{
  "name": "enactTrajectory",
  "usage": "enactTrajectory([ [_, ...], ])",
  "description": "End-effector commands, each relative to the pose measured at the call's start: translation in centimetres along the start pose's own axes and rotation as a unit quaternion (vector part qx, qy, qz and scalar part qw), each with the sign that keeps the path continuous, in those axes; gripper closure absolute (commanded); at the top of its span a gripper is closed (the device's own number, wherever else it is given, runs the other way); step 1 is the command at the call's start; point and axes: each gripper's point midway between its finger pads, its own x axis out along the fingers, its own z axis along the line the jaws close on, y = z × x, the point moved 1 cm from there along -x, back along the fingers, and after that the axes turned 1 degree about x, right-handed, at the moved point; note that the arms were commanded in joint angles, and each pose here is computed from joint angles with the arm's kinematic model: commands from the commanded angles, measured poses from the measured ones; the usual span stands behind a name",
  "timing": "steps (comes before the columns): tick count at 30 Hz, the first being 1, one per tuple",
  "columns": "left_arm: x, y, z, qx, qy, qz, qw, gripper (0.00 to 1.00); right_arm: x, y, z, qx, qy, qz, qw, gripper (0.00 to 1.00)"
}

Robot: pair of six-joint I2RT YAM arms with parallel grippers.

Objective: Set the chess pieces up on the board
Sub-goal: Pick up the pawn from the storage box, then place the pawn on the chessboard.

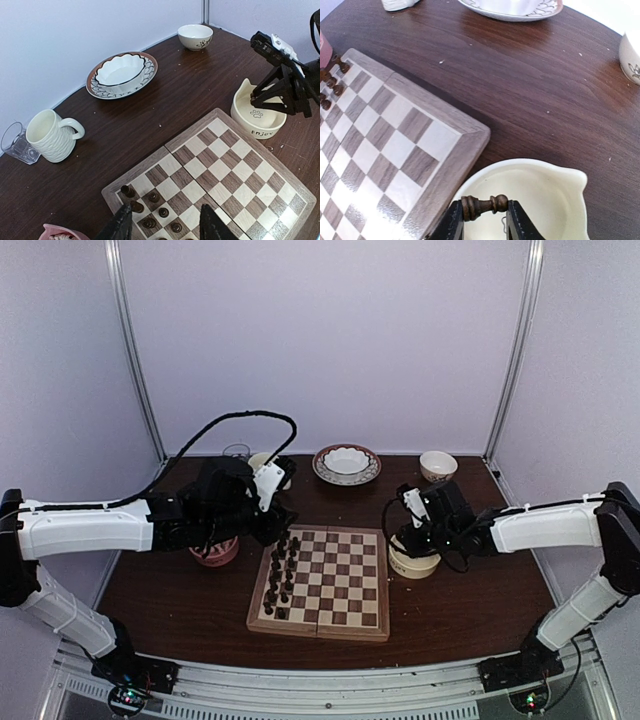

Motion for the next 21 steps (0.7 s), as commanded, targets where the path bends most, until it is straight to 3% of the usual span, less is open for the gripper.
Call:
enactTrajectory([
  [1,-0.8,-1.6,-0.4,-0.019,0.014,-0.024,0.999,0.53,-0.7,-0.1,3.3,-0.054,-0.044,-0.01,0.998,0.71],
  [8,-0.2,-1.3,-0.9,-0.023,0.023,-0.009,0.999,0.5,-1.7,1.4,10.4,-0.125,-0.175,0.001,0.977,0.7],
  [18,1.9,-0.3,-2.9,-0.038,0.069,0.034,0.996,0.5,0.6,4.1,12.2,-0.136,-0.198,0.074,0.968,0.7],
  [21,1.8,-0.2,-2.7,-0.038,0.065,0.035,0.997,0.5,0.8,4.3,12.5,-0.14,-0.2,0.079,0.966,0.64],
])
